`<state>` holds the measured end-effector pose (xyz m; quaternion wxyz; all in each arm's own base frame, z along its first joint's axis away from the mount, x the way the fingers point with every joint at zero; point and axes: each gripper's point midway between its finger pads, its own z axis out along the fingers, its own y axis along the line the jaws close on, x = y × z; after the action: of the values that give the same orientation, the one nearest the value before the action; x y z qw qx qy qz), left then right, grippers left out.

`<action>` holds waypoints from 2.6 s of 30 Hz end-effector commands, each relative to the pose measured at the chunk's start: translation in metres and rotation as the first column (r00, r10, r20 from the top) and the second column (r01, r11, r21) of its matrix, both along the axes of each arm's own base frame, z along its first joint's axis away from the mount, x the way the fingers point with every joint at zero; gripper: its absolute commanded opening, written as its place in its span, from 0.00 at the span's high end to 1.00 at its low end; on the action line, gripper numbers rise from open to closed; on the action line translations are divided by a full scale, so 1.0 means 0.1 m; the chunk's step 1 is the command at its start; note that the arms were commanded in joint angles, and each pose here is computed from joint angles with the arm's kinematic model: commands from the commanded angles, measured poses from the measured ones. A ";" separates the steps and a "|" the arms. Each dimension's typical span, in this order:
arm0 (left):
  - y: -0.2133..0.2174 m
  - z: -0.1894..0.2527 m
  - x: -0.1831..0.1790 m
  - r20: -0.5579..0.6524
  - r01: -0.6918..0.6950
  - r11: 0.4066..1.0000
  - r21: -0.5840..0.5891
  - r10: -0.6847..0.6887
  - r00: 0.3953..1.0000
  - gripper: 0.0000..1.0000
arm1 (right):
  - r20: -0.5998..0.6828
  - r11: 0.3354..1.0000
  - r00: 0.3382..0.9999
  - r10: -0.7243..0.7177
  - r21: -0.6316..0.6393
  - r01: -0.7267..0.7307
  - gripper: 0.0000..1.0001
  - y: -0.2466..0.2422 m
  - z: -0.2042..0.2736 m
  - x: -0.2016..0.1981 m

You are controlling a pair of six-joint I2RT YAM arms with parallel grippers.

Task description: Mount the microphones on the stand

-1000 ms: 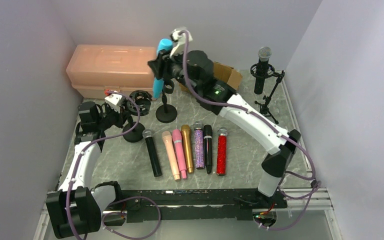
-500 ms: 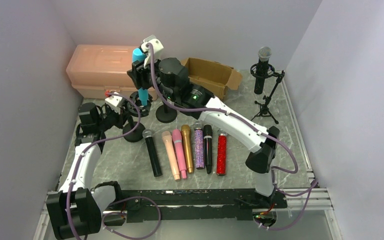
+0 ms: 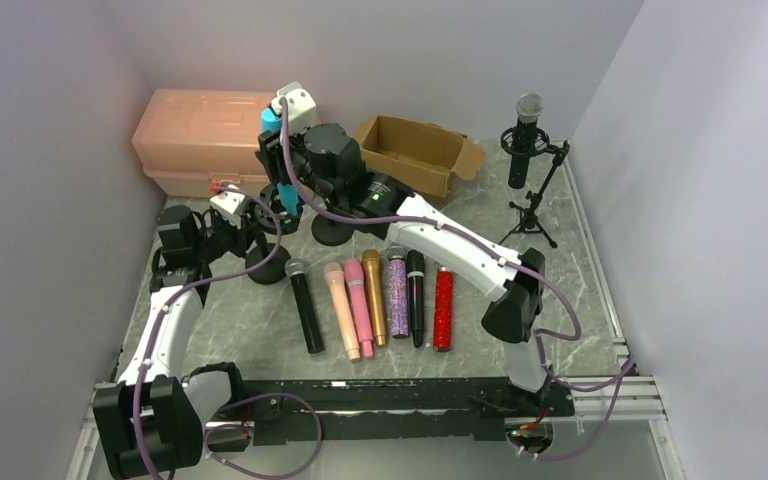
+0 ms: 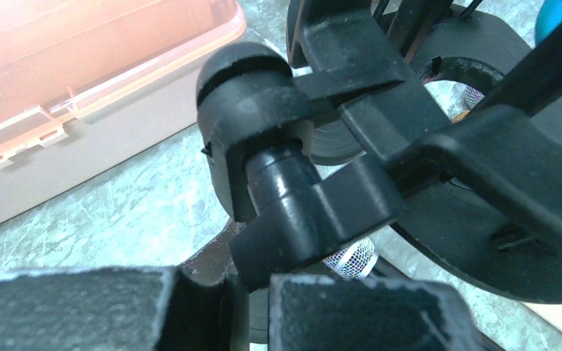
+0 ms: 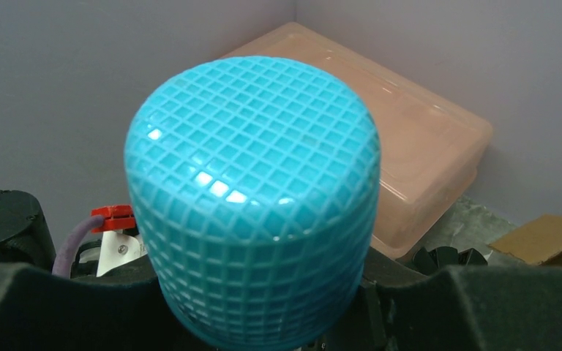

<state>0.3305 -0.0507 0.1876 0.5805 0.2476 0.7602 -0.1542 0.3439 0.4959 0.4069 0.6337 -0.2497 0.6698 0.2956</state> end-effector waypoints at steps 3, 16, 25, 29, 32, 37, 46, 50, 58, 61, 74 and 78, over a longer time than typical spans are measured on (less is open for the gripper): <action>-0.08 -0.13 -0.08 -0.055 0.037 0.999 -0.031 -0.039 0.998 1.00 | 0.038 0.998 0.999 -0.025 0.063 0.022 1.00 -0.02 0.14 0.02; -0.06 -0.13 -0.05 -0.068 0.024 0.999 -0.036 -0.026 0.997 1.00 | 0.008 0.987 0.998 -0.065 0.150 0.063 1.00 -0.10 0.10 0.10; -0.06 -0.15 -0.04 -0.090 0.013 0.999 -0.050 -0.018 0.996 0.99 | -0.005 0.976 0.999 -0.054 0.212 0.054 1.00 -0.20 0.18 0.01; -0.05 -0.14 -0.03 -0.093 0.008 0.999 -0.050 -0.013 0.996 1.00 | 0.001 0.975 0.999 -0.053 0.214 0.051 1.00 -0.20 0.19 0.01; -0.05 -0.13 -0.03 -0.095 0.007 0.999 -0.051 -0.012 0.995 0.99 | 0.014 0.973 0.998 -0.063 0.225 0.058 1.00 -0.20 0.26 0.03; -0.05 -0.13 -0.03 -0.096 0.005 0.999 -0.048 -0.009 0.995 0.99 | 0.023 0.965 0.996 -0.086 0.249 0.077 1.00 -0.21 0.33 0.07; -0.04 -0.12 -0.04 -0.093 0.002 0.999 -0.043 -0.006 0.996 1.00 | -0.031 0.908 0.973 -0.230 0.353 0.226 1.00 -0.42 0.34 0.23; -0.03 -0.09 -0.03 -0.090 -0.001 0.999 -0.039 -0.002 0.996 1.00 | -0.039 0.918 0.975 -0.220 0.329 0.220 1.00 -0.34 0.31 0.26; -0.03 -0.12 -0.03 -0.102 -0.009 0.999 -0.041 0.005 0.995 1.00 | -0.068 0.920 0.972 -0.227 0.311 0.237 1.00 -0.31 0.13 0.25; -0.02 -0.12 -0.02 -0.102 -0.014 0.999 -0.039 0.010 0.995 1.00 | -0.074 0.922 0.971 -0.228 0.304 0.239 1.00 -0.28 0.08 0.25; 0.03 -0.18 -0.01 -0.121 -0.036 0.999 -0.022 0.033 0.992 1.00 | -0.041 0.944 0.977 -0.210 0.252 0.213 1.00 -0.07 -0.06 0.05; 0.03 -0.18 -0.01 -0.121 -0.036 0.999 -0.022 0.033 0.992 1.00 | -0.039 0.946 0.972 -0.231 0.223 0.234 1.00 -0.05 -0.13 0.09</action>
<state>0.3352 -0.0475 0.1858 0.5720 0.2342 0.7708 -0.1541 0.3486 0.4898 0.3824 0.6693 -0.1074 0.6723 0.2976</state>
